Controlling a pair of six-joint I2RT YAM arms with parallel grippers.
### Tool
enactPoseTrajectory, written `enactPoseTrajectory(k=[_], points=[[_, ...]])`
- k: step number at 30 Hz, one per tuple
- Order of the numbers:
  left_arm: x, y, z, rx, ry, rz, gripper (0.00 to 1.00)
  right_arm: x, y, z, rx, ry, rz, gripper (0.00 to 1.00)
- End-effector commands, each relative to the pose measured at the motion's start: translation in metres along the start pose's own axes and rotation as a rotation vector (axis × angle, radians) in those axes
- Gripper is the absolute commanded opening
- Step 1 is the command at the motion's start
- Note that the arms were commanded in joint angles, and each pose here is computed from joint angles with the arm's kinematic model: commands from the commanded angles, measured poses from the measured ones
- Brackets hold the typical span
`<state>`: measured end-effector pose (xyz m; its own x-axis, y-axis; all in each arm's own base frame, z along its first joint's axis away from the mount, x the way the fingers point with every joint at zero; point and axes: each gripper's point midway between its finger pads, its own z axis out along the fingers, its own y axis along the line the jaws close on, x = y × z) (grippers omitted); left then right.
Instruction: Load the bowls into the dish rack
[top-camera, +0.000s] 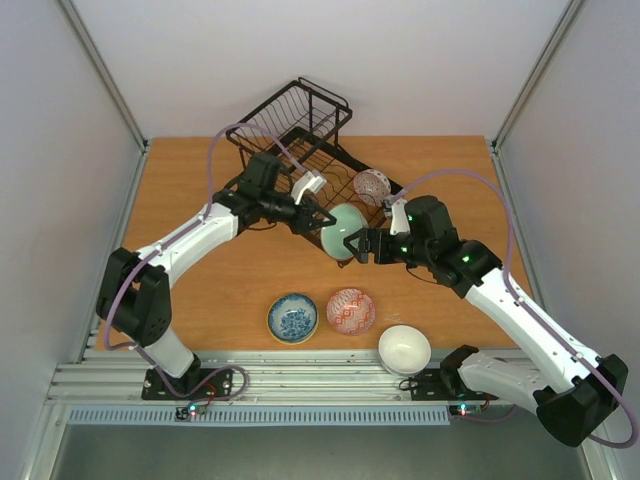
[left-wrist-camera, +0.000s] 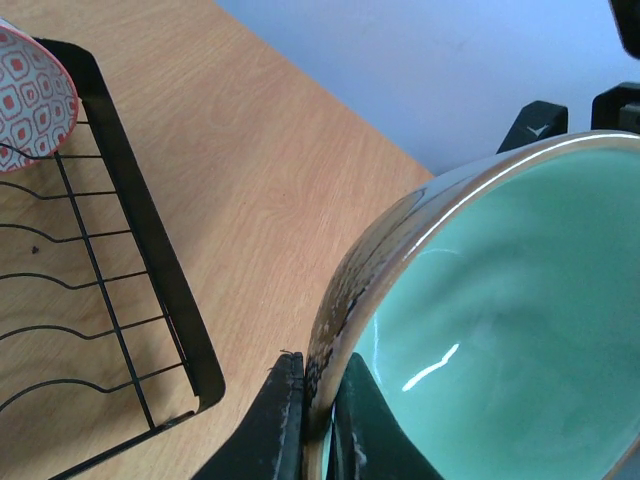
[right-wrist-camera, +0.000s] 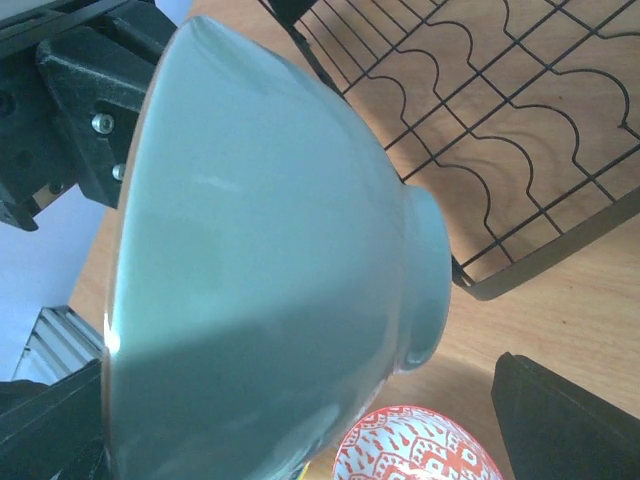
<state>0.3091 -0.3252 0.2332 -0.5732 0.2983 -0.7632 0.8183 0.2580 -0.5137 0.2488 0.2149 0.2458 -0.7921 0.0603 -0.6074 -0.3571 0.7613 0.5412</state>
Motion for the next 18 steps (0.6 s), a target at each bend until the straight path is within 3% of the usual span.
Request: enactPoseTrajectory(k=[1, 18], points=[[-0.03, -0.028, -0.015, 0.093, -0.097, 0.075, 0.01, -0.007, 0.005, -0.002, -0.037, -0.043, 0.025, 0.95], [-0.028, -0.039, -0.016, 0.205, -0.095, 0.042, 0.0, -0.029, 0.008, -0.002, -0.035, -0.141, -0.022, 0.78]])
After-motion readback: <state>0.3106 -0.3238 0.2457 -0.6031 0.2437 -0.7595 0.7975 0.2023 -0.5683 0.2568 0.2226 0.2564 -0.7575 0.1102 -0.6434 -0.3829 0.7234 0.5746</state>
